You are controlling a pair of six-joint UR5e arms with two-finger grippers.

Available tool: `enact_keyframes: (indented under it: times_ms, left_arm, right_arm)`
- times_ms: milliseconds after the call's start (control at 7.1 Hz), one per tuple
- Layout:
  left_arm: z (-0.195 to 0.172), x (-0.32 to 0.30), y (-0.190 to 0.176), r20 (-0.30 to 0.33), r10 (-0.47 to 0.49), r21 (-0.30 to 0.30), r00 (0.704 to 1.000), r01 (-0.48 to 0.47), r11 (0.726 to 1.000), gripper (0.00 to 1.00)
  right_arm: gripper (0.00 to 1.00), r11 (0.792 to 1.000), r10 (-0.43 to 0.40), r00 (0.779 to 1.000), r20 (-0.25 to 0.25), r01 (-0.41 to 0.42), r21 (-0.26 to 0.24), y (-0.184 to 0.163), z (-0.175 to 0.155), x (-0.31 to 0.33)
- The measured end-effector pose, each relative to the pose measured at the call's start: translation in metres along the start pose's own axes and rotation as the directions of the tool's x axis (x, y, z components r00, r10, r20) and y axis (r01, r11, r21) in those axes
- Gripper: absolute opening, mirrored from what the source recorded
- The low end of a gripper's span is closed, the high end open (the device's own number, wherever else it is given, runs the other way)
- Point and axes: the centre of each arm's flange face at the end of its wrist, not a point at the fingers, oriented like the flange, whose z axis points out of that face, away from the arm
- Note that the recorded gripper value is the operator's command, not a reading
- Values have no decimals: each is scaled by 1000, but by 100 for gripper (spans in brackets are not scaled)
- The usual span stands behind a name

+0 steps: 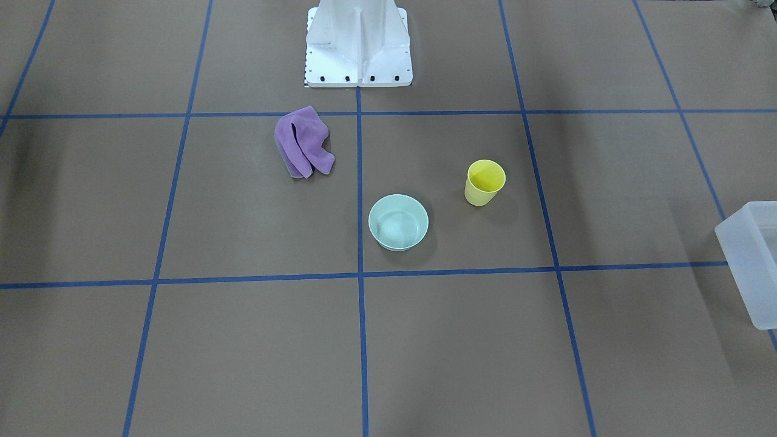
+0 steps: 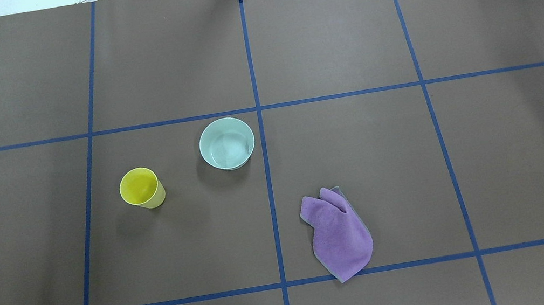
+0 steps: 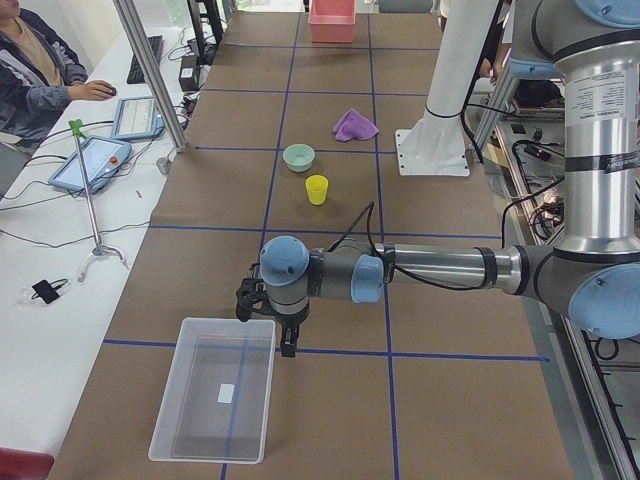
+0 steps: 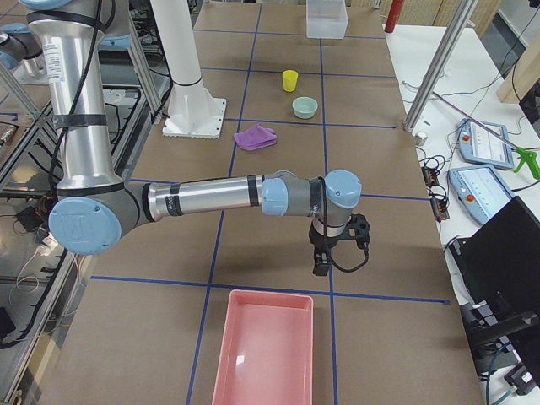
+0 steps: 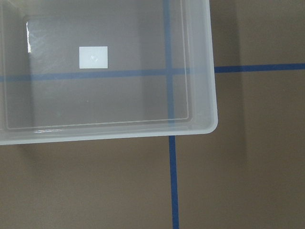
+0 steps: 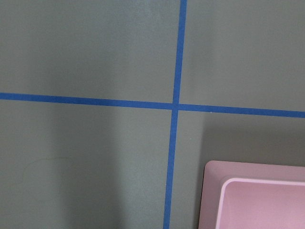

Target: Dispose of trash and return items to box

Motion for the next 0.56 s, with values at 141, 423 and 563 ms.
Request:
enact_keyframes:
  times_ms: [141, 423, 563]
  left_arm:
    - [-1, 2, 0, -1, 4, 4, 1000, -4, 1000, 99]
    - [-5, 6, 1, -4, 17, 15, 1000, -17, 1000, 99]
    - [-5, 8, 0, -5, 23, 16, 1000, -22, 1000, 99]
  right_arm:
    - [100, 1000, -5, 1000, -2, 5, -5, 1, -3, 1]
    - [100, 1000, -6, 1000, 0, 6, -7, 5, -4, 3]
    - [100, 1000, -6, 1000, 4, 6, -7, 7, -3, 3]
